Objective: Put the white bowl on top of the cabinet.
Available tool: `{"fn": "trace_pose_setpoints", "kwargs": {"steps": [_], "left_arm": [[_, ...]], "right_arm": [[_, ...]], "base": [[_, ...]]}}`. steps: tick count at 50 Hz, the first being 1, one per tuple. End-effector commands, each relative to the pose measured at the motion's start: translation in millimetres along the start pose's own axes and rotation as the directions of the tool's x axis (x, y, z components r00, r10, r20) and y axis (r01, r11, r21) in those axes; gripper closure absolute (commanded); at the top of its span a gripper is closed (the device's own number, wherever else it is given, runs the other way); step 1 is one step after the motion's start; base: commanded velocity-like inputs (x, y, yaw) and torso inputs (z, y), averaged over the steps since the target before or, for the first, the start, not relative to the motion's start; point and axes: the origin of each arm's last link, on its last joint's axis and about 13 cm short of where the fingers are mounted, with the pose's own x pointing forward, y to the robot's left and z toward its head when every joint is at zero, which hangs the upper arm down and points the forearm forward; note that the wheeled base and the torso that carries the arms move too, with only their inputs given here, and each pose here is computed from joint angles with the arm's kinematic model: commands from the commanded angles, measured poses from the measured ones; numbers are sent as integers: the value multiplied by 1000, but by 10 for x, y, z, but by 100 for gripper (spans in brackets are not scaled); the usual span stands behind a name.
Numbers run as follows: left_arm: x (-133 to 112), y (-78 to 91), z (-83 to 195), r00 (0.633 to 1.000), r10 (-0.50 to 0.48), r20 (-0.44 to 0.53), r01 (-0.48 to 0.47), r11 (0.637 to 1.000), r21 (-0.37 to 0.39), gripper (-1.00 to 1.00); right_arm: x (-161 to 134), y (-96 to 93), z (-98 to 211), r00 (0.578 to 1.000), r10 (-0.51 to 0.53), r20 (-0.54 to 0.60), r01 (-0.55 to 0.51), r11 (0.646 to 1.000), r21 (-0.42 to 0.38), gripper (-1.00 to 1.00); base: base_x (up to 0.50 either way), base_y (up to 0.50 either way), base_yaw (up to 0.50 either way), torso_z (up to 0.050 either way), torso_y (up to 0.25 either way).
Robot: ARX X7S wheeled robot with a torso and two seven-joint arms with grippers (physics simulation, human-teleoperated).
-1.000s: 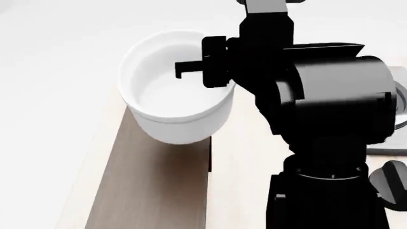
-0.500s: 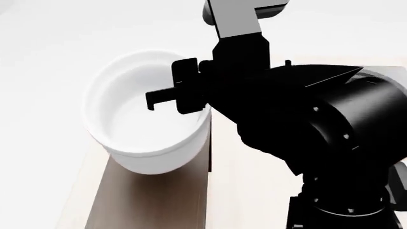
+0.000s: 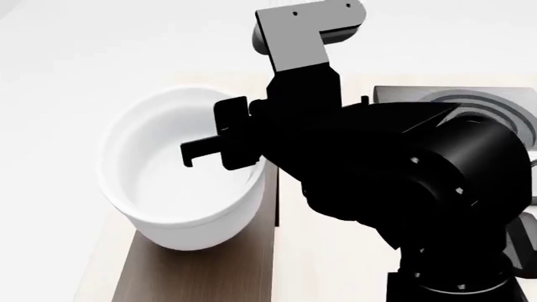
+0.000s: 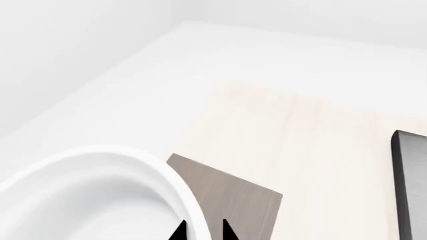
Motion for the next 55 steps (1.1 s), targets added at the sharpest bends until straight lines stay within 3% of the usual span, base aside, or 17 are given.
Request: {"fn": "trace_pose_setpoints", "kwargs": {"steps": [1, 39, 40, 55], "left_arm": [[0, -2, -5, 1000, 0, 0, 0, 1000, 1, -100], [10, 6, 1, 1000, 7, 2, -7, 1000, 0, -100], [9, 5, 3, 1000, 7, 2, -7, 1000, 0, -100], [8, 4, 4, 1000, 6, 2, -6, 1000, 0, -100]], "right_arm": [[56, -31, -20, 1000, -4, 1, 4, 1000, 15, 100], [343, -79, -269, 998, 0, -61, 1, 1000, 22, 100], [340, -84, -268, 998, 14, -60, -12, 999, 30, -100], [321, -159, -222, 998, -47, 53, 47, 999, -12, -100]], "base": [[0, 0, 0, 0, 0], [0, 0, 0, 0, 0], [0, 3, 4, 0, 0], [0, 0, 0, 0, 0]]}}
